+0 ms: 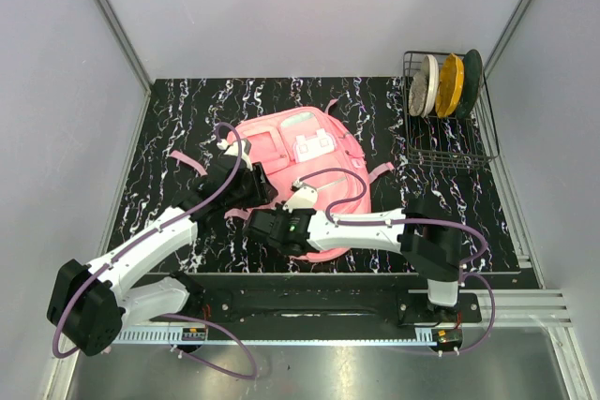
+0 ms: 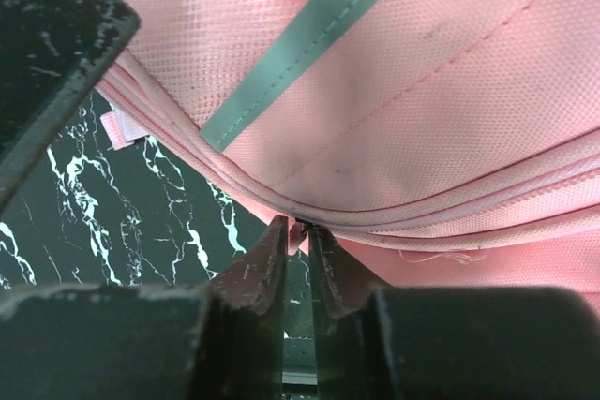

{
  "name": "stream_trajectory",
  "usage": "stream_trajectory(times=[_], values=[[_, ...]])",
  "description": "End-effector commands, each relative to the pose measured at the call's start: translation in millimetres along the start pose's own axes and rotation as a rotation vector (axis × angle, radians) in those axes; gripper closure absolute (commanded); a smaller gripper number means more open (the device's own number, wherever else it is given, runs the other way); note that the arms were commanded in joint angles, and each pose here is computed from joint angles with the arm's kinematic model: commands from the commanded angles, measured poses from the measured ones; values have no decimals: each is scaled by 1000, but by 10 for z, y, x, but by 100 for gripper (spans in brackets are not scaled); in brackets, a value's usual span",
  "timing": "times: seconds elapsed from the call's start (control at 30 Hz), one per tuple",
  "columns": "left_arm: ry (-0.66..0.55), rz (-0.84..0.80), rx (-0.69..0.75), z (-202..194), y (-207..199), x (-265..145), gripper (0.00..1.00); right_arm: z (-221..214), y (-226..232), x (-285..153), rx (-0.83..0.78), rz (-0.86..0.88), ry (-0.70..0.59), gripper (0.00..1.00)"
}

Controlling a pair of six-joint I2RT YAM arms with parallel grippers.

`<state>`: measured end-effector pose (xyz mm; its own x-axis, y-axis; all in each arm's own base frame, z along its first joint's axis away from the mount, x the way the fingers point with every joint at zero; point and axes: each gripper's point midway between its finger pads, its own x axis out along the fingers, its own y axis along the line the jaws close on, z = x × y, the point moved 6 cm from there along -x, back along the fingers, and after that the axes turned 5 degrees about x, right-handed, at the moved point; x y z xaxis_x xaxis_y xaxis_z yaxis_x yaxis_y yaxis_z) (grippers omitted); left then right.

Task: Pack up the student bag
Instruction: Zip the student bag at the center of the board.

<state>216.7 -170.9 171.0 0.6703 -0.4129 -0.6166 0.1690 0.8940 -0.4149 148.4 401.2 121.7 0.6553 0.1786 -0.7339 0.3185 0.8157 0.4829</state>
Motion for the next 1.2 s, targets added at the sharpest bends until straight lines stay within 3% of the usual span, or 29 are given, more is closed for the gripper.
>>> stream_trajectory(times=[0.0,0.03,0.2,0.27,0.33,0.5,0.67,0.8,1.17], values=[[-45,-47,1,103,-72,-32,53,152,-179,143,-11,-55,-109,86],[-45,-46,0,103,-67,-29,53,143,-203,148,-18,-57,-108,99],[-40,-44,-2,83,-60,-25,50,215,-156,48,-128,-9,-100,100],[-38,-43,-2,67,-50,-42,47,306,-147,-59,-223,29,-106,100],[-17,-82,3,27,-82,-69,36,360,-191,-103,-294,59,-111,100],[-12,-88,-36,-39,-62,-131,28,324,-313,-207,-319,218,-40,100],[-16,-88,-80,-147,-10,-26,28,325,-215,-283,-286,323,-31,100],[-112,-167,-144,-37,-111,53,29,296,-154,-299,-308,341,-5,100],[-102,-225,-195,-17,-211,285,46,266,-128,-303,-326,361,8,100]])
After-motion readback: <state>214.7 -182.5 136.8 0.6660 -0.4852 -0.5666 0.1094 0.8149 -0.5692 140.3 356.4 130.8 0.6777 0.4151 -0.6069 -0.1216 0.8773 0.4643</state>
